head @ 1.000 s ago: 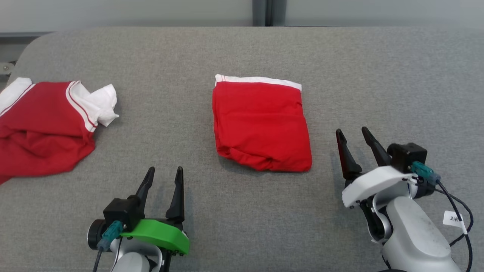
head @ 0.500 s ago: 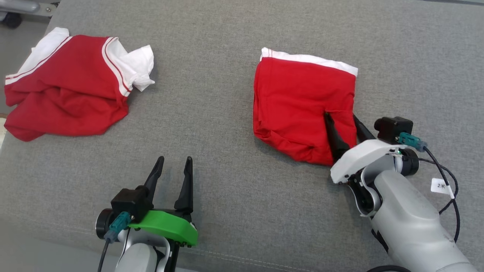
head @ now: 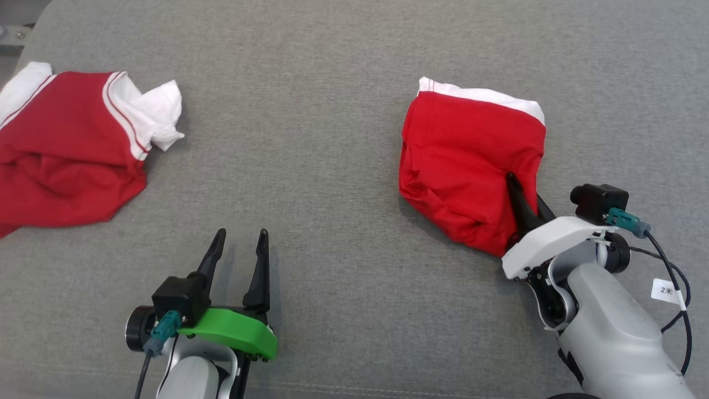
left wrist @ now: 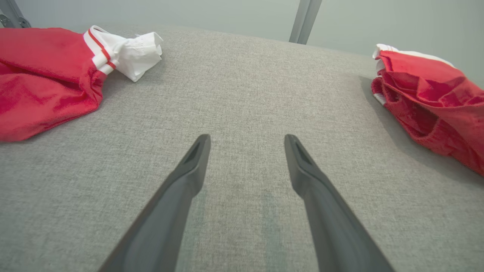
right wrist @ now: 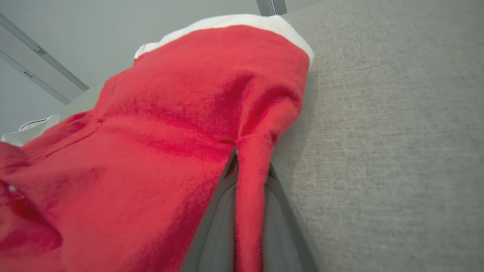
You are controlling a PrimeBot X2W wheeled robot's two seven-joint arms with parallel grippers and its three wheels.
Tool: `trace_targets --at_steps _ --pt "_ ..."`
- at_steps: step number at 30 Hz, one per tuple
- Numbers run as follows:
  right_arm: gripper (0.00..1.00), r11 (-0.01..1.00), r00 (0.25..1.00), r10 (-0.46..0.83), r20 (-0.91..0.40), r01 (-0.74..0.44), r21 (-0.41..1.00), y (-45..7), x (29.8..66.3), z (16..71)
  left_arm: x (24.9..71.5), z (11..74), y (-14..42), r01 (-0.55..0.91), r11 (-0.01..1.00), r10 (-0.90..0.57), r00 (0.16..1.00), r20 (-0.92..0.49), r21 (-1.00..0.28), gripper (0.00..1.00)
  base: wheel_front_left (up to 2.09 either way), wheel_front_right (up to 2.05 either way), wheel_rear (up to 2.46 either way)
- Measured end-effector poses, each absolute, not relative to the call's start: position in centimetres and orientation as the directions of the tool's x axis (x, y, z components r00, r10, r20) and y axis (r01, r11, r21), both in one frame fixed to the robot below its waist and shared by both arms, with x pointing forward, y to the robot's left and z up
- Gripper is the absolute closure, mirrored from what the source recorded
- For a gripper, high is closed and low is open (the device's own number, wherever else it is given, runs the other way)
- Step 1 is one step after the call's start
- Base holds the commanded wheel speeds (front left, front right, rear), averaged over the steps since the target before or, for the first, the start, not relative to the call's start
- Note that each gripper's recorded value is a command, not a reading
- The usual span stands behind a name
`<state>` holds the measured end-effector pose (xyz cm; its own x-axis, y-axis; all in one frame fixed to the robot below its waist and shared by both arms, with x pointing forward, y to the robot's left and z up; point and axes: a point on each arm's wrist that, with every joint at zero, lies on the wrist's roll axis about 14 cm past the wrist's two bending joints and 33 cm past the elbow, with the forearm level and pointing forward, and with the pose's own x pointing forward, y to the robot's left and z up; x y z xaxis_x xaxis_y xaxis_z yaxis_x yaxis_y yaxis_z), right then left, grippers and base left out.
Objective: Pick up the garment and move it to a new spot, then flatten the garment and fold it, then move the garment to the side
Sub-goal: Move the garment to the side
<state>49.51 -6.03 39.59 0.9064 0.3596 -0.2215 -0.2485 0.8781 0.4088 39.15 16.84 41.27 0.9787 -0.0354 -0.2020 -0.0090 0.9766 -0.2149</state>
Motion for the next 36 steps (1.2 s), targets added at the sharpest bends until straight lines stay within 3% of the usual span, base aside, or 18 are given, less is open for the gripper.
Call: trace_targets --at_steps 11,23,28,36 --pt "1.0 0.931 0.952 0.157 -0.261 -0.054 0.361 -14.7 44.2 39.7 41.8 41.9 9.3 0.229 0.944 -0.27 0.951 -0.154 -0.237 0.0 0.0 0.0 0.0" --pt "1.0 0.944 0.974 -0.057 -0.218 0.124 0.306 -22.6 38.8 42.6 43.1 43.8 -3.2 0.557 0.792 -0.587 0.807 -0.064 -0.249 0.0 0.0 0.0 0.0" --pt "1.0 0.953 0.983 -0.079 -0.167 0.124 0.276 -23.7 40.0 44.6 43.2 43.7 -6.8 0.641 0.729 -0.669 0.742 -0.049 -0.239 0.0 0.0 0.0 0.0" --pt "1.0 0.995 0.99 -0.064 -0.125 0.073 0.065 -27.0 46.0 47.4 46.3 42.1 -7.7 0.676 0.717 -0.691 0.722 -0.046 -0.169 0.0 0.0 0.0 0.0"
